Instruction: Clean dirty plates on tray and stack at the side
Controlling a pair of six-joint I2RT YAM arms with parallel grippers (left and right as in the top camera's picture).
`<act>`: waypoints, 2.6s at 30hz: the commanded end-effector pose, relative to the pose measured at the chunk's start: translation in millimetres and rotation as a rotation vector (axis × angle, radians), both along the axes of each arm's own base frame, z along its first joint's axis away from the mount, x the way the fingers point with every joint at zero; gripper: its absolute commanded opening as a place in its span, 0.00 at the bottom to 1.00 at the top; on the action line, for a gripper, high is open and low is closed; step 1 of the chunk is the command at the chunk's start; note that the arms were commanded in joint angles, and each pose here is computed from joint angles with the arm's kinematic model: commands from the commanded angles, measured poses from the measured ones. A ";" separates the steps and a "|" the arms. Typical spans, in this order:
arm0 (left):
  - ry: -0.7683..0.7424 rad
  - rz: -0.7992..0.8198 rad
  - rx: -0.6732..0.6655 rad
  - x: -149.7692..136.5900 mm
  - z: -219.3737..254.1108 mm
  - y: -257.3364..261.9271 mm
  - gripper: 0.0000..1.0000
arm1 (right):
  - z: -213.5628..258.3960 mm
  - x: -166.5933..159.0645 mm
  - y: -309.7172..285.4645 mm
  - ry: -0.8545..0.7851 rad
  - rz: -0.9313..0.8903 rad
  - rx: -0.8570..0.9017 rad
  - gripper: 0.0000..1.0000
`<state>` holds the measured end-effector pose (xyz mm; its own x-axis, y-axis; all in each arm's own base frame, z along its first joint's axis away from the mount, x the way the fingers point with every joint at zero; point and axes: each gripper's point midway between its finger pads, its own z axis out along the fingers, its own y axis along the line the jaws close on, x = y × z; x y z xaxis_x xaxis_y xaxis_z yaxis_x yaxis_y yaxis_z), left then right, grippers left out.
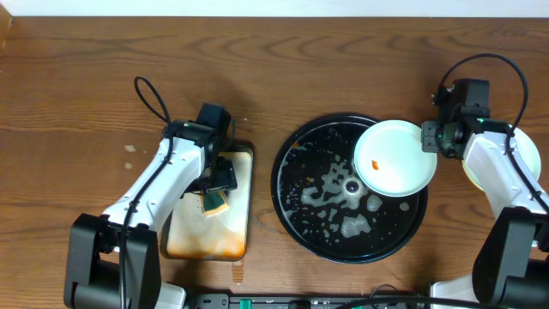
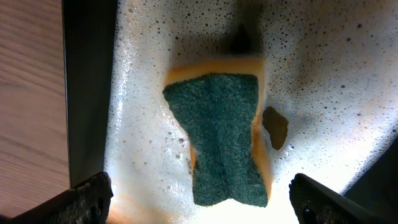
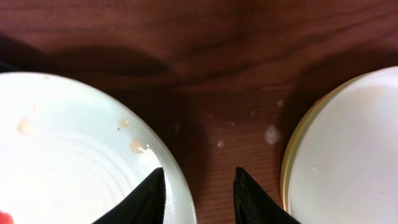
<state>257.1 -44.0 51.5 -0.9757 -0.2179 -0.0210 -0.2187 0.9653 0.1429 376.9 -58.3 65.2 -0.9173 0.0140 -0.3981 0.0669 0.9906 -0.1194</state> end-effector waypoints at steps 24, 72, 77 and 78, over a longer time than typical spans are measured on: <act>-0.001 -0.003 0.008 -1.2 0.7 2.6 0.92 | 17.8 -63.1 98.8 0.154 0.104 0.301 0.01; 0.007 -0.005 -0.199 0.4 -1.1 -33.8 0.92 | -78.0 -100.0 113.8 0.117 -0.014 0.224 0.01; 0.014 -0.045 -0.210 -1.2 -0.9 -37.9 0.92 | -78.5 -99.9 113.8 0.121 0.054 0.199 0.15; 0.015 -0.044 -0.210 -1.3 -0.9 -37.8 0.92 | -78.5 -100.0 114.0 0.122 0.063 0.197 0.22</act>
<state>260.3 -76.4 49.6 -0.9789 -0.2034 0.0176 -0.2039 0.9785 -0.0327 296.7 60.5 5.5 -0.9353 0.0854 -0.3435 0.0470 0.9918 0.1187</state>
